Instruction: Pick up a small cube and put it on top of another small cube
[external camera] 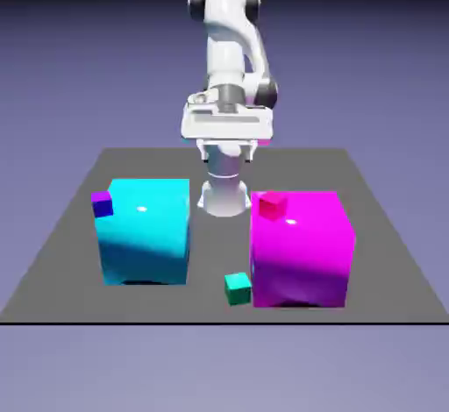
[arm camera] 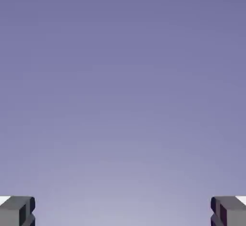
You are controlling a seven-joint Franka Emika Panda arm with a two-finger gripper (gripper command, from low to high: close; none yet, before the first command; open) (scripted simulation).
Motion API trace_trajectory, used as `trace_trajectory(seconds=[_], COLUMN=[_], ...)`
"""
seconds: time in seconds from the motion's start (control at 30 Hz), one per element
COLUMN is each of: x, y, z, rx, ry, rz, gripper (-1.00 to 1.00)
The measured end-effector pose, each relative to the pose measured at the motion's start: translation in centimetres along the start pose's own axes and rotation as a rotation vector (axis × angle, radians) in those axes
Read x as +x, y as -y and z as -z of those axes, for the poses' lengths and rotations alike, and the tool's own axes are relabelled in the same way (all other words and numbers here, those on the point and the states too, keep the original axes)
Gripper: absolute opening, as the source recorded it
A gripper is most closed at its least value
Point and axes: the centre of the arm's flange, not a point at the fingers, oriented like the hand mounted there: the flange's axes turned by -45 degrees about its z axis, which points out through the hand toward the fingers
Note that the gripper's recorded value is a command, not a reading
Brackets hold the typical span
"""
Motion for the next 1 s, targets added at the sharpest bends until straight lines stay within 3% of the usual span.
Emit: trace_trajectory(seconds=[0.4,0.83,1.0], x=[0.1,-14.2,-17.5], y=[-2.1,-3.2,-2.2], z=[-13.3,-25.7,-27.6], rx=[0.005,-0.171,-0.206], ry=[0.434,1.066,1.101], rz=[-0.577,-1.421,-1.462], gripper=[1.00,1.00,1.00])
